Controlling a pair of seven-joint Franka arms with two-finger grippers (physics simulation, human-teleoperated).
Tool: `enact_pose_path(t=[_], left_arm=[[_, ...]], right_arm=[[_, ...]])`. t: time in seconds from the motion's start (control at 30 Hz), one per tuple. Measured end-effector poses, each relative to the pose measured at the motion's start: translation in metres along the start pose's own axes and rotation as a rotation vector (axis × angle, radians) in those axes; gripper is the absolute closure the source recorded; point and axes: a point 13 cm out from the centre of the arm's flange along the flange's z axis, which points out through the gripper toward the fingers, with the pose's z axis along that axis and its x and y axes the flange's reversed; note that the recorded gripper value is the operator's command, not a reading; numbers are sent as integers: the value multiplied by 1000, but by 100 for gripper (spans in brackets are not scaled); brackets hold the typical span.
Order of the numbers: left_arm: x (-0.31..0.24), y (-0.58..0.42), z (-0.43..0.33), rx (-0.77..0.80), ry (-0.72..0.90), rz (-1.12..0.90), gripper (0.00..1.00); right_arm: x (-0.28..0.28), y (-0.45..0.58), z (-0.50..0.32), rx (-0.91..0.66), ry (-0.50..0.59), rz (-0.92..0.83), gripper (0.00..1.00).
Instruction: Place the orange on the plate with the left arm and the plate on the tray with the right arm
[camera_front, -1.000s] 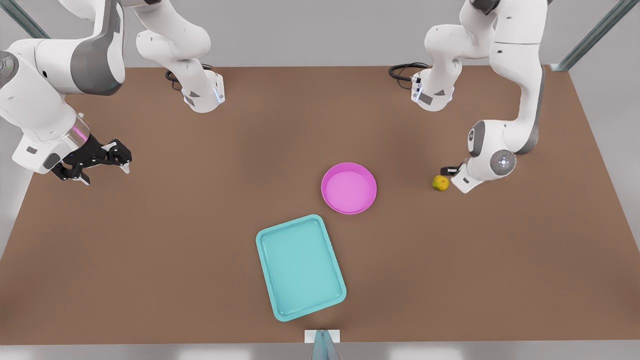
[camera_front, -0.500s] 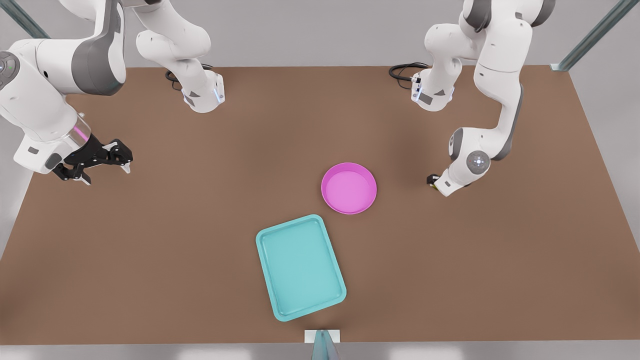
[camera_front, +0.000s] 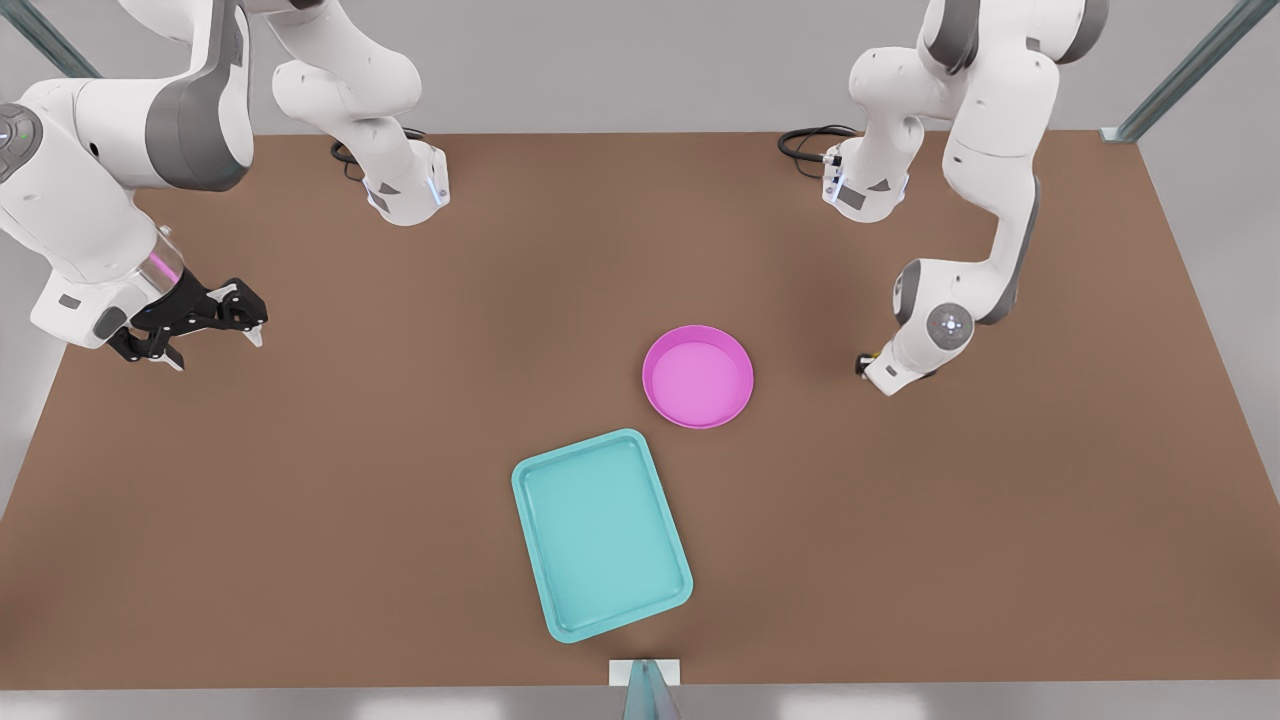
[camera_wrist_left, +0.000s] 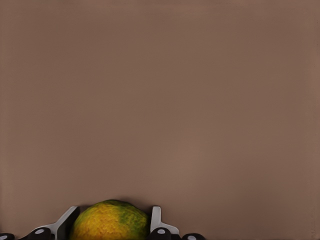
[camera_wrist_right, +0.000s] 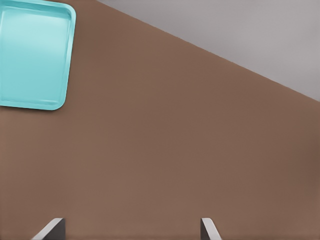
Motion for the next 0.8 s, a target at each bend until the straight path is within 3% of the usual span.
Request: enact_pose_path(t=[0.07, 0.2, 0.3, 0.43, 0.47, 0.5, 0.63, 0.67, 0.73, 0.8], left_arm=[[-25, -31, -30, 6, -39, 39, 38], [-79, -196, -89, -11, -75, 231, 38], [-89, -296, -97, -18, -46, 277, 38], [-69, -341, -78, -23, 46, 223, 36], [-61, -344, -72, -31, 69, 208, 30], [-54, -346, -68, -38, 90, 192, 0], [-40, -339, -65, -64, 148, 116, 0], [-57, -326, -94, -60, 119, 73, 0], [-135, -235, -236, -26, -23, -124, 0], [-160, -104, -343, -40, -90, -315, 0]], right_arm=[[0, 0, 0, 0, 0, 0, 0], [4, -2, 3, -6, 14, 6, 0], [2, 9, 37, -59, 88, -2, 0], [-15, 79, 71, -134, 159, -109, 0], [-16, 89, 74, -138, 170, -125, 0], [-16, 94, 76, -140, 178, -134, 0], [-10, 117, 84, -167, 218, -167, 0], [-13, 145, 94, -183, 241, -208, 0], [-9, 200, 140, -258, 303, -253, 0], [3, 247, 200, -372, 359, -241, 0]])
